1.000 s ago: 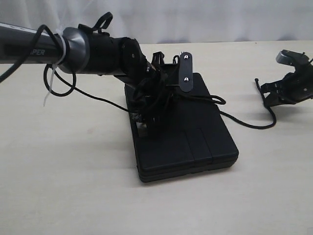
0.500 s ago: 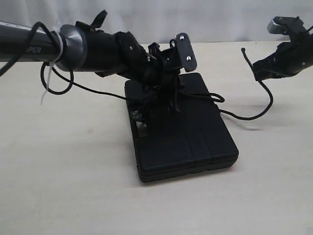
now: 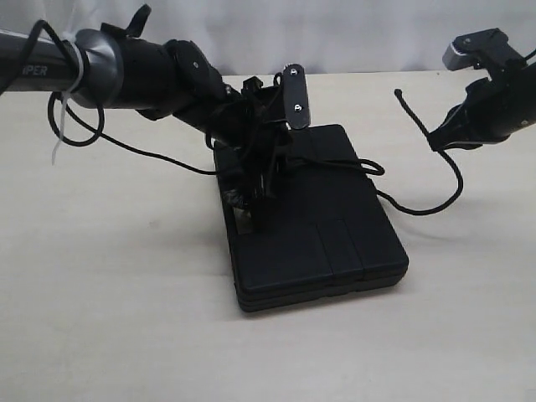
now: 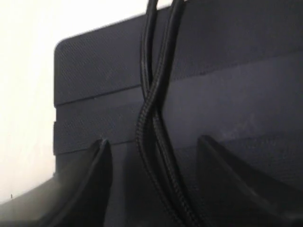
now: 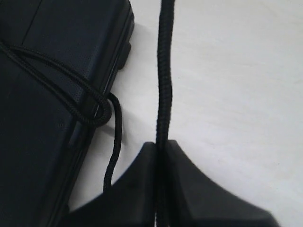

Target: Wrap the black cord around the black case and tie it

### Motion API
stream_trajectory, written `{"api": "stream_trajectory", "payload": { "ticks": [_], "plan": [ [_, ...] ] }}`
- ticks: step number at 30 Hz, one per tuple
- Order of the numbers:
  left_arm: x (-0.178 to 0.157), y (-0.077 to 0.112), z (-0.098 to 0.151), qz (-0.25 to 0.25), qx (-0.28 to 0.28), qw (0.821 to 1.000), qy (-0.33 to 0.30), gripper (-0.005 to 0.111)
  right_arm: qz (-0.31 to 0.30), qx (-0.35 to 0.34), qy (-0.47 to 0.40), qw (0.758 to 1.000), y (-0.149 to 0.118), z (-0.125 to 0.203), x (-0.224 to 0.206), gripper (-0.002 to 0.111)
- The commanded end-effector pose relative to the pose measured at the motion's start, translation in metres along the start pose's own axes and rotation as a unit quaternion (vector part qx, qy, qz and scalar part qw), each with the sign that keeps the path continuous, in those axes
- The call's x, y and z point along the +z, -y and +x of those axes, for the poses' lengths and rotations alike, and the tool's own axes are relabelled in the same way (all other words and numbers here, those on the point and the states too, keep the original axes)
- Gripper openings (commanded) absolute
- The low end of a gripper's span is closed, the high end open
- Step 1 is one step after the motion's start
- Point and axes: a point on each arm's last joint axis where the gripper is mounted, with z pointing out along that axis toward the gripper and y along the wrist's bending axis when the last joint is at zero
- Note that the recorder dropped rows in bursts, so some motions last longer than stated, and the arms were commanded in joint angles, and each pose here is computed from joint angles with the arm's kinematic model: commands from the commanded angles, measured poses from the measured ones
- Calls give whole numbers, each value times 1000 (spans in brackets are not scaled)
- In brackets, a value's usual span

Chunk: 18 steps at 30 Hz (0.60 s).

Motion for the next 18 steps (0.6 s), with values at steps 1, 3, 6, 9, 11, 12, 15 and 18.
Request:
{"api": "stream_trajectory", "payload": {
  "ticks": [1, 3, 6, 9, 11, 12, 15, 18],
  "plan": [
    [3, 1, 3, -1, 12, 1000, -8, 52, -4, -1, -2, 1000, -2, 1, -1, 4],
    [5, 0, 5, -8, 11, 1000, -10, 51, -3, 4, 4, 1000, -2, 0, -1, 4],
    [13, 3, 10, -4, 8, 1000, -17, 39, -7, 13, 12, 1000, -2, -2, -1, 4],
    [24, 6, 18, -4, 14, 1000, -26, 30, -9, 17, 16, 1000, -3, -2, -1, 4],
    [28, 6, 19, -9, 16, 999, -29, 26, -9, 17, 16, 1000, -3, -2, -1, 4],
    [28, 7, 19, -8, 17, 999, -29, 23, -9, 17, 16, 1000, -3, -2, -1, 4],
    [28, 7, 16, -9, 19, 999, -27, 10, -9, 19, 16, 1000, -3, -2, -1, 4],
    [26, 10, 11, -4, 33, 999, -23, 0, -9, 20, 16, 1000, -3, -2, -1, 4]
  ]
}}
